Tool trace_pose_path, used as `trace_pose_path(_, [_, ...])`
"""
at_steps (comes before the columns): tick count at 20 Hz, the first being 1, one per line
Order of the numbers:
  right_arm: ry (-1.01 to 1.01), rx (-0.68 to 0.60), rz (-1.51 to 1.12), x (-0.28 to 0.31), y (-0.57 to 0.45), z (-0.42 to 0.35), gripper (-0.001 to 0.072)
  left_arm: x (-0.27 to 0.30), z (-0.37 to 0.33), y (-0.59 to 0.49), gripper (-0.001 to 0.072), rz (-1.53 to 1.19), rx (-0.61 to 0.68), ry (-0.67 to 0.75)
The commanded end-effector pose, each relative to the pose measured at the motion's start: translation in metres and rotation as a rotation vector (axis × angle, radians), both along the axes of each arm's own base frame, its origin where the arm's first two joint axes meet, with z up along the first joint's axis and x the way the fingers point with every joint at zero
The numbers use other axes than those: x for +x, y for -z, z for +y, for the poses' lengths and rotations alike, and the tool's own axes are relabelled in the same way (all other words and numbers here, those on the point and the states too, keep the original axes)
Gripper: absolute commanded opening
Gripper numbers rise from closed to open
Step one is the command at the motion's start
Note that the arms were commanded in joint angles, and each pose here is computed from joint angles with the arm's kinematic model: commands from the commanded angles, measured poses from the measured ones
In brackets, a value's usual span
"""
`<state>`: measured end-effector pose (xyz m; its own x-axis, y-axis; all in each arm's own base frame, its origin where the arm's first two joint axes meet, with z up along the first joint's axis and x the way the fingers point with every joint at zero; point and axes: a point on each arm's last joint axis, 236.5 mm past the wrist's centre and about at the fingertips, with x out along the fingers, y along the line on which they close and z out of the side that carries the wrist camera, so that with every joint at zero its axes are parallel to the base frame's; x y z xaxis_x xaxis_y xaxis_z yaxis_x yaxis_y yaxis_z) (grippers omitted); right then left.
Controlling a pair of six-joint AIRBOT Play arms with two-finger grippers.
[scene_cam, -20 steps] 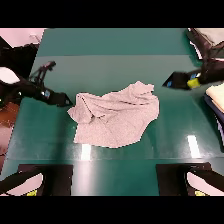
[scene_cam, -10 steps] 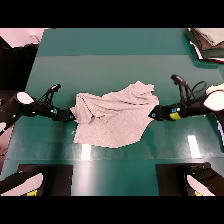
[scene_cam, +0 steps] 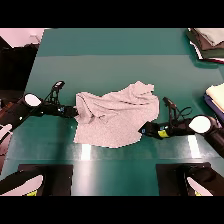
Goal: Fold the shirts.
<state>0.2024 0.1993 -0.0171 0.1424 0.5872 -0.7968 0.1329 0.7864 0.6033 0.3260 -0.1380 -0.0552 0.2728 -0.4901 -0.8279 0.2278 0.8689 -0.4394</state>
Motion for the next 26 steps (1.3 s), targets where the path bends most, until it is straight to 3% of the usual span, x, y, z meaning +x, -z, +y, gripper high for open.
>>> trace_pose_path(1, [0.065, 0.046, 0.068, -0.013, 0.013, 0.014, 0.0483, -0.002, -0.005, -0.004, 0.0023, 0.002, 0.002, 0.026])
trace_pose_path(13, [0.254, 0.076, 0.147, -0.026, 0.06, 0.052, 0.0452, 0.007, -0.013, -0.044, 0.0023, -0.023, -0.01, 0.112])
trace_pose_path(20, [0.156, 0.025, 0.117, -0.013, 0.077, 0.099, 0.0445, -0.002, -0.015, -0.043, 0.0023, 0.008, -0.016, 0.134])
trace_pose_path(21, [0.132, 0.019, 0.103, -0.01, 0.077, 0.103, 0.0328, -0.002, -0.015, -0.043, 0.0023, 0.01, -0.016, 0.136])
trace_pose_path(22, [0.101, 0.017, 0.085, -0.006, 0.075, 0.108, 0.0163, -0.003, -0.016, -0.045, 0.0023, 0.007, -0.016, 0.137])
trace_pose_path(23, [0.071, 0.023, 0.051, -0.002, 0.07, 0.112, 0.0065, -0.002, -0.015, -0.048, 0.0023, -0.004, -0.011, 0.14])
trace_pose_path(24, [0.041, 0.036, 0.003, 0.007, 0.06, 0.116, 0.0015, 0.001, -0.012, -0.054, 0.0023, -0.02, 0.01, 0.155])
trace_pose_path(26, [0.02, 0.069, -0.091, 0.032, 0.026, 0.114, 0.0013, 0.01, 0.001, -0.078, 0.0023, -0.069, 0.085, 0.195])
